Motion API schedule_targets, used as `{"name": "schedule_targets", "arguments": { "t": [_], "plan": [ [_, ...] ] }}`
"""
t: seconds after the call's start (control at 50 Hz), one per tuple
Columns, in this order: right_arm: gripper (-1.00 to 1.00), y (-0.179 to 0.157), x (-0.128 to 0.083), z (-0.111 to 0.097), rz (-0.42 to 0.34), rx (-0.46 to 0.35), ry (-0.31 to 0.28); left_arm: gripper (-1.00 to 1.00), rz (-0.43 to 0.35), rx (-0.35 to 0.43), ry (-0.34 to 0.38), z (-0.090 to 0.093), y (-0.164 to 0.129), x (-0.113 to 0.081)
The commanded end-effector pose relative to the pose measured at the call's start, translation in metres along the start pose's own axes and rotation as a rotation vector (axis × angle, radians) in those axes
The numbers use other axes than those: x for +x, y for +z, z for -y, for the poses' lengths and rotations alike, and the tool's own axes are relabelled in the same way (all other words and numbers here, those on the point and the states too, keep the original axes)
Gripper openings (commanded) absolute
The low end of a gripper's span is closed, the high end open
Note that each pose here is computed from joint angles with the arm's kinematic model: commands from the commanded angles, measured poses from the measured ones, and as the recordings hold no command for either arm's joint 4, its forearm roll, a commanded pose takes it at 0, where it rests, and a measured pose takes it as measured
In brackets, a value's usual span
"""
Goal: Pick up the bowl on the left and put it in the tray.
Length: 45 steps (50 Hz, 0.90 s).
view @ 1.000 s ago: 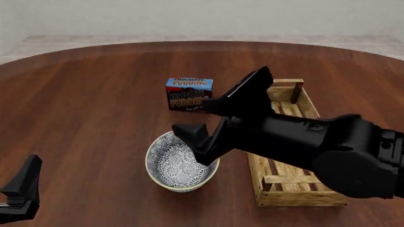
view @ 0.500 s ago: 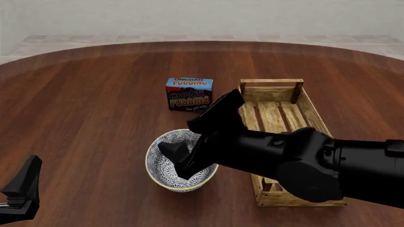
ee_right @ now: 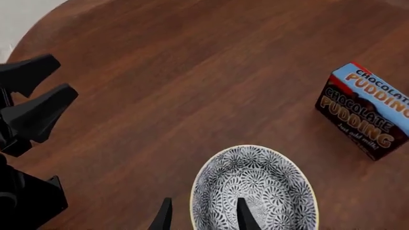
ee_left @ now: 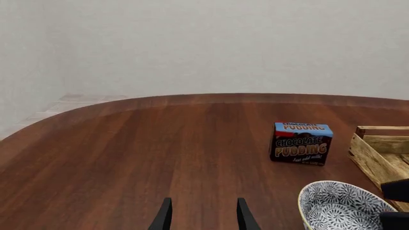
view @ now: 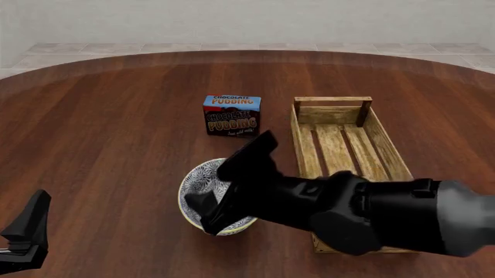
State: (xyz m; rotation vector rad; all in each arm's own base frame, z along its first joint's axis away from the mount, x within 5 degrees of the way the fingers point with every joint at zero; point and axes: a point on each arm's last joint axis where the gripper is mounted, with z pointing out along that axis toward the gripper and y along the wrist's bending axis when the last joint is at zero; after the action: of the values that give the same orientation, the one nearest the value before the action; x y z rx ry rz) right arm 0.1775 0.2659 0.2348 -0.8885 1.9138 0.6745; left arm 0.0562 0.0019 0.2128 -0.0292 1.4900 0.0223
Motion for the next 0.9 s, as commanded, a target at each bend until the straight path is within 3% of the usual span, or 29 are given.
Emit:
{"name": "schedule_targets", "arguments": {
  "t": [0.02,0.9],
  "plan": [
    [1.0,0.009,0.01,-0.002,-0.021,-0.005,0.021,1.0,0.004,0.001,-0.002,0.0,0.0,0.0],
    [1.0,0.043,0.05,-0.002,-0.097,-0.004,0.091,1.0,0.001,0.005,-0.001,0.0,0.0,0.0]
  ]
}}
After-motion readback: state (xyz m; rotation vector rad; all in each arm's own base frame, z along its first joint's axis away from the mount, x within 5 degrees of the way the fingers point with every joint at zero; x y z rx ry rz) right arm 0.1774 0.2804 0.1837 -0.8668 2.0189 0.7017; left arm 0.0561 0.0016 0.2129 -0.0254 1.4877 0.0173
